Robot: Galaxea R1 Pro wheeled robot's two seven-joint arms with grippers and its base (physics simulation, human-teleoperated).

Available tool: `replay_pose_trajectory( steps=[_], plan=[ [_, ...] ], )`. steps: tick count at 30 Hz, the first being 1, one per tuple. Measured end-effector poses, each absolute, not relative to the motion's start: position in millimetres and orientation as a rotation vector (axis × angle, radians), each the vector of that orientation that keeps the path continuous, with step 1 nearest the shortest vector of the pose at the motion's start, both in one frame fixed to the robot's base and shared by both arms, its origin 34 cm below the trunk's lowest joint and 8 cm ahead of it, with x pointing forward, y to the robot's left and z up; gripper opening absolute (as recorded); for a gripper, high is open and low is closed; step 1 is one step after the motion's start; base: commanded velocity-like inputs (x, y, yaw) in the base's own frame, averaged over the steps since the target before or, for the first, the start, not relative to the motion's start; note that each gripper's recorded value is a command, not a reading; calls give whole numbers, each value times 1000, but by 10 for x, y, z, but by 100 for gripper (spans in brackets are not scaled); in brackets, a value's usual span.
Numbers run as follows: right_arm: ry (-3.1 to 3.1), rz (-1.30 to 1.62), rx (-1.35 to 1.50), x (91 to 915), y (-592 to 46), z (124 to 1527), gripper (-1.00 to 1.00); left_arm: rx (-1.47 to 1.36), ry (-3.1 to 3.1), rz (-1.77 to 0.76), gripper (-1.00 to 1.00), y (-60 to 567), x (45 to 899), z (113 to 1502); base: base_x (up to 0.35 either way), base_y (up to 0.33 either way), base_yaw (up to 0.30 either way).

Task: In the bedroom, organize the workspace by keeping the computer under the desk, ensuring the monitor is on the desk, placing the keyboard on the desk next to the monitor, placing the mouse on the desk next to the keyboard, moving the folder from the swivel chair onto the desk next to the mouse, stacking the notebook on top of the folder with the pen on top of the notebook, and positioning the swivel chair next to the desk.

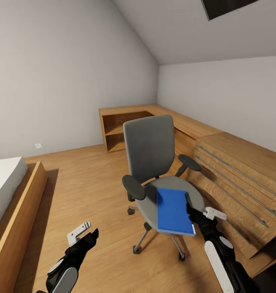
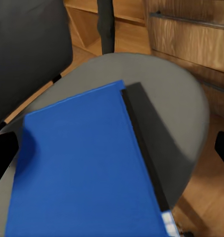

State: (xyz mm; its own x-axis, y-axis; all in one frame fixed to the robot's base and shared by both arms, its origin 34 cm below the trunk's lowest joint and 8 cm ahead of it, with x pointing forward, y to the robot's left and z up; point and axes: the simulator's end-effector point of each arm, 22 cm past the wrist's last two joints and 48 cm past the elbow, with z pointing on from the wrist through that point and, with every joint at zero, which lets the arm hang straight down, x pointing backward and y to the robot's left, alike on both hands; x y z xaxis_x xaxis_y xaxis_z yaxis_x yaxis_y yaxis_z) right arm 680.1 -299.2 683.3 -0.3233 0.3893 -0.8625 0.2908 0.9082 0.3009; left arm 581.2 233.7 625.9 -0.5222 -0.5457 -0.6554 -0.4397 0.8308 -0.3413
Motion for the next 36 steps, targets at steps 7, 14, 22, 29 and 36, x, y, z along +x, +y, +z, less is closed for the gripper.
replay_pose_trajectory(
  steps=[7,14,22,29,36],
  plan=[
    [1912,228,570,6759,-3202,6611,100,-713,2207,-165,100,2324,5780,6107,0,0,0],
    [1906,509,652,6676,-3267,6311,100,-713,2209,-161,100,2328,5754,5960,0,0,0],
    [1880,933,865,6520,-3213,6124,100,-717,2210,-157,100,2331,5722,5792,0,0,0],
    [1908,1046,924,6389,-3226,5982,100,-717,2210,-157,100,2331,5694,5646,0,0,0],
    [1886,1196,953,6302,-3142,5956,100,-684,2232,-163,100,2188,5623,5476,0,0,0]
  ],
)
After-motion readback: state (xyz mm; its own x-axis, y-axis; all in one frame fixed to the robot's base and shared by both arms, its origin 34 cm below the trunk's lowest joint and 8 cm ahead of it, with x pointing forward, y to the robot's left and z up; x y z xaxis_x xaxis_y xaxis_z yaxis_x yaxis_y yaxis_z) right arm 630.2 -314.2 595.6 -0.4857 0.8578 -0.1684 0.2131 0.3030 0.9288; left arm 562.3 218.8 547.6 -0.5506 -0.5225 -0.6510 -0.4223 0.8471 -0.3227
